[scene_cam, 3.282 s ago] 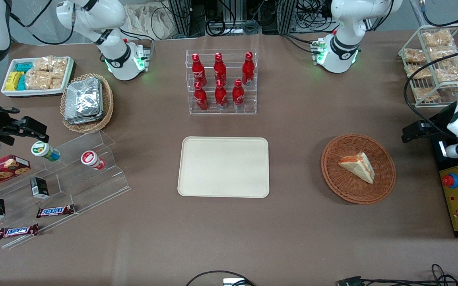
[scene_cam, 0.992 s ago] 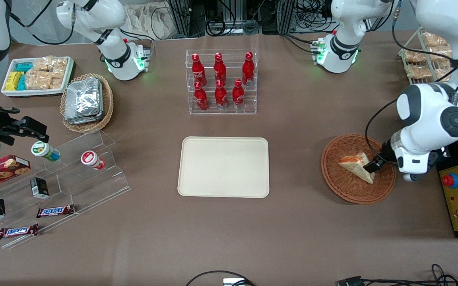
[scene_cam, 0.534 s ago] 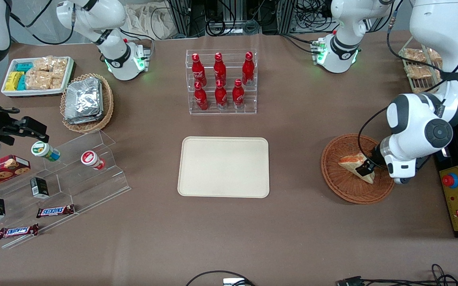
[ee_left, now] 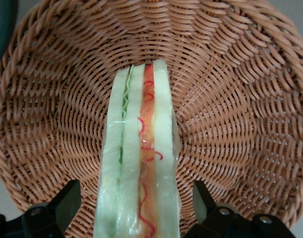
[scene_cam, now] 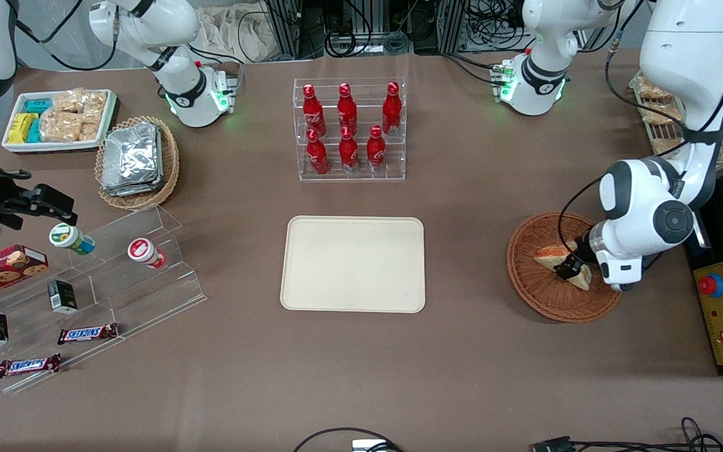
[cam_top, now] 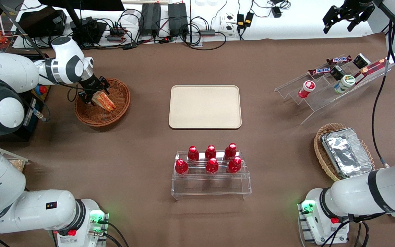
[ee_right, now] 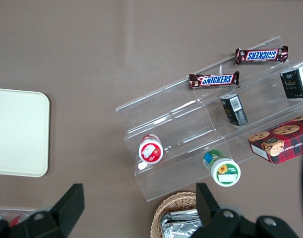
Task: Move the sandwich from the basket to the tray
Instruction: 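Lower the left gripper and close it on the wrapped sandwich, then lift the sandwich out of the basket and carry it toward the tray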
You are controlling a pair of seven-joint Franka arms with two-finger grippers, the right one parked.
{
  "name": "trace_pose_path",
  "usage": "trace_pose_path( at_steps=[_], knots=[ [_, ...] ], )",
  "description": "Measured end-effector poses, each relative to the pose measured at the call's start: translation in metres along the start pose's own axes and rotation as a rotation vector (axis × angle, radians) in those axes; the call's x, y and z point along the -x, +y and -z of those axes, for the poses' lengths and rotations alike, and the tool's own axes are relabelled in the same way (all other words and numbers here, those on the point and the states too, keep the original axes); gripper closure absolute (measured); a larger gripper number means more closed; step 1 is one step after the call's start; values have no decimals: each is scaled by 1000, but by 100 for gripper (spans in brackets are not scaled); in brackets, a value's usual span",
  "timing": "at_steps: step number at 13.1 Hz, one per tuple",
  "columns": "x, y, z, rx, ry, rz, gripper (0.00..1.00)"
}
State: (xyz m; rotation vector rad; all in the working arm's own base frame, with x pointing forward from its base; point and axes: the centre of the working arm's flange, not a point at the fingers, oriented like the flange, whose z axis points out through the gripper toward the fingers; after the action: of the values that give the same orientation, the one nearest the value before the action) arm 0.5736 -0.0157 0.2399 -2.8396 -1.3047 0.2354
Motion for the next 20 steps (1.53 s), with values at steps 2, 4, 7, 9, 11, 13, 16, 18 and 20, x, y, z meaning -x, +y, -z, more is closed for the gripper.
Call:
trace_pose_path(
  at_steps=[2,4,7,9,11,13,16,18,20],
  knots=[
    [0,0,-2,-1,-1,16,17],
    [0,0,-2,0,-1,41,42],
    [-3,3,4,9,7,49,64],
    [-6,8,18,1,0,48,67],
    [-12,16,45,-17,-6,41,67],
    [-18,25,77,-19,9,31,69],
    [-22,34,127,2,30,28,80],
    [-22,35,165,1,45,23,80],
    [-18,34,206,-29,63,7,80]
  ],
)
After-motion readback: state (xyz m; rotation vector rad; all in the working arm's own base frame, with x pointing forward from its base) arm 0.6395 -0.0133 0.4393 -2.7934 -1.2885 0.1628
